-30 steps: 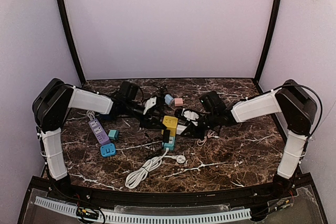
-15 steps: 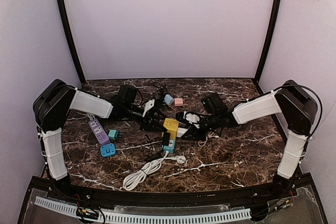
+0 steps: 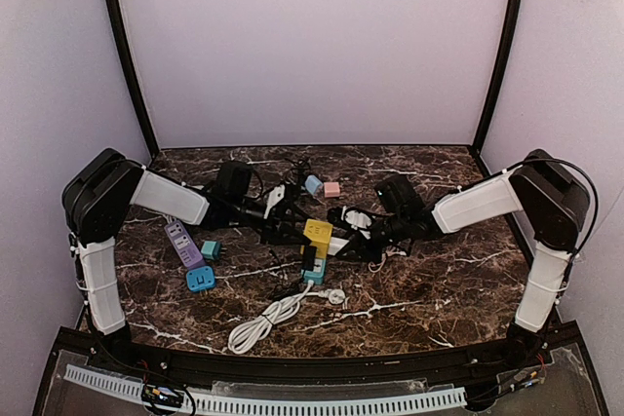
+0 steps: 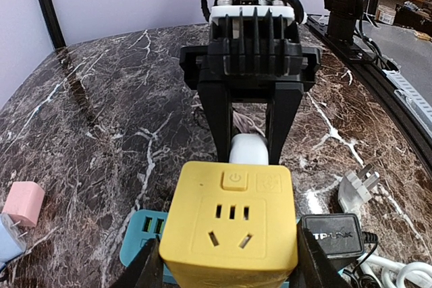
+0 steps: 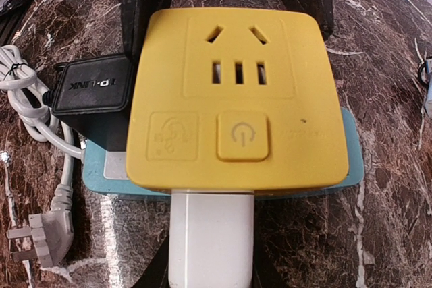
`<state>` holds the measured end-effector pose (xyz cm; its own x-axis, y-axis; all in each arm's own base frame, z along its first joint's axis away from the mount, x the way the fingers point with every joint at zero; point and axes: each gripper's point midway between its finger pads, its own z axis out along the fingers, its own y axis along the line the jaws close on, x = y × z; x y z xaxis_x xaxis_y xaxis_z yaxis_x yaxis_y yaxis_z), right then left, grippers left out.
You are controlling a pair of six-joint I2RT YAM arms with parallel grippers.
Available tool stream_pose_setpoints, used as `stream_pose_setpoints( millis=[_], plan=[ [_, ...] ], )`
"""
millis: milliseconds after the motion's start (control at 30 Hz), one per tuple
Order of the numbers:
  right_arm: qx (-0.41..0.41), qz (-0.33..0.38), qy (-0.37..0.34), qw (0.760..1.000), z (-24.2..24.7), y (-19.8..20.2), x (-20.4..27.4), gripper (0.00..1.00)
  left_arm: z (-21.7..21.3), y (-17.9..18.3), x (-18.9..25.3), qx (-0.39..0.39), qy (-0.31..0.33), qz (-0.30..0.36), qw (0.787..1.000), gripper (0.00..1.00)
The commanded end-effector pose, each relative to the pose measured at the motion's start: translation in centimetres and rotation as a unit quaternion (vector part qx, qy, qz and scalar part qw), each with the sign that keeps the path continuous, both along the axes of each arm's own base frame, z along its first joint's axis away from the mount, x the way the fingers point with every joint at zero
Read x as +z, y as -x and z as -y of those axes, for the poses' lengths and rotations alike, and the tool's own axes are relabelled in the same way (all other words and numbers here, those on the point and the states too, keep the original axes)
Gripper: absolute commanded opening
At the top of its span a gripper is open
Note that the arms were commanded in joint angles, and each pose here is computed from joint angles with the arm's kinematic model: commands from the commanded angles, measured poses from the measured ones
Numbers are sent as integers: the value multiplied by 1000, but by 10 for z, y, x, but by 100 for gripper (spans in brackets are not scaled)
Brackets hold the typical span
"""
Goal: Insert the plug
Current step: Press the plug into the socket.
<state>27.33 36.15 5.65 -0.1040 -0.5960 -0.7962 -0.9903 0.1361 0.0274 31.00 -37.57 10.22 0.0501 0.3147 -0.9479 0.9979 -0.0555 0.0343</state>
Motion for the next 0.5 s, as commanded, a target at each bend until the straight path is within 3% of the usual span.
stream_pose_setpoints(
  millis=[0, 100, 167, 467],
  plan=[
    [65, 163, -183, 967, -67, 0, 127, 11, 33, 56, -18, -64, -8, -50, 997, 1],
    [55, 172, -166, 969, -52, 6, 122, 31, 25, 46, -15, -49, -17, -48, 998, 1],
    [46, 172, -152, 972, -41, 9, 113, 39, 18, 43, -14, -47, -25, -46, 998, 1],
    [8, 114, -80, 990, -7, 23, 79, 47, 0, 24, -10, -14, -55, -28, 998, 1]
  ],
)
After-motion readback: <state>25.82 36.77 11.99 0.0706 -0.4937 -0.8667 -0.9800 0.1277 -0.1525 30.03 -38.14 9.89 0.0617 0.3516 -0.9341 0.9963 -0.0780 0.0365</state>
